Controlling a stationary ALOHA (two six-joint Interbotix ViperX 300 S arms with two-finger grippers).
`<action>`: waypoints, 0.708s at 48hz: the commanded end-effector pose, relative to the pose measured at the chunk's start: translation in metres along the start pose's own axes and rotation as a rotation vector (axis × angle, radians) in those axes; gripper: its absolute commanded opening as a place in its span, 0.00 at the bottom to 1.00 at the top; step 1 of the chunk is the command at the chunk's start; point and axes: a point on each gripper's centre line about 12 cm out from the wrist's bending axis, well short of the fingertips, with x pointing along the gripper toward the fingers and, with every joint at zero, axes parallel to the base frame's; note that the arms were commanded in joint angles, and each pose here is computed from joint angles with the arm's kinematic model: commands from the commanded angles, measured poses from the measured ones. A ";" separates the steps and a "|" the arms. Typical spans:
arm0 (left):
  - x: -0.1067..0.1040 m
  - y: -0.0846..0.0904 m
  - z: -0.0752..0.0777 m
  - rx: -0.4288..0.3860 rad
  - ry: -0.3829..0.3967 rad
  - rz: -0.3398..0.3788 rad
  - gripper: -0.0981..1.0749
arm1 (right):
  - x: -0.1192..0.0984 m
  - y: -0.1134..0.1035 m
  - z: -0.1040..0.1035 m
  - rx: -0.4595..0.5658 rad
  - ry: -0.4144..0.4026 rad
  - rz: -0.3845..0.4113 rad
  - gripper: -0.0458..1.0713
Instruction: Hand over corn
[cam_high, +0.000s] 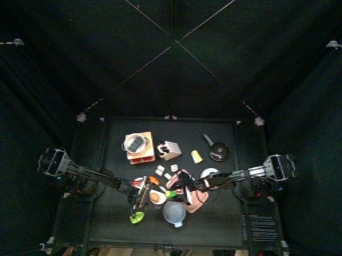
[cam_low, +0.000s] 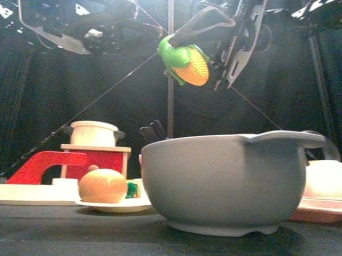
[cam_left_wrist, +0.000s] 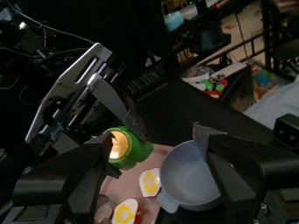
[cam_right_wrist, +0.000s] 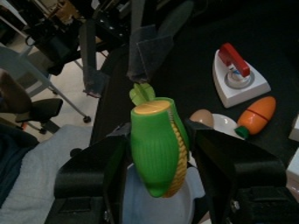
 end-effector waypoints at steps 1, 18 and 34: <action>0.007 0.005 0.006 0.003 0.017 0.005 0.96 | -0.001 0.007 0.005 0.022 -0.017 0.010 0.70; 0.023 0.005 -0.001 0.073 0.064 -0.008 0.96 | 0.005 0.013 -0.009 0.011 0.033 0.009 0.70; 0.034 0.003 -0.010 0.103 0.098 -0.009 0.96 | 0.006 0.014 -0.013 -0.005 0.058 -0.001 0.70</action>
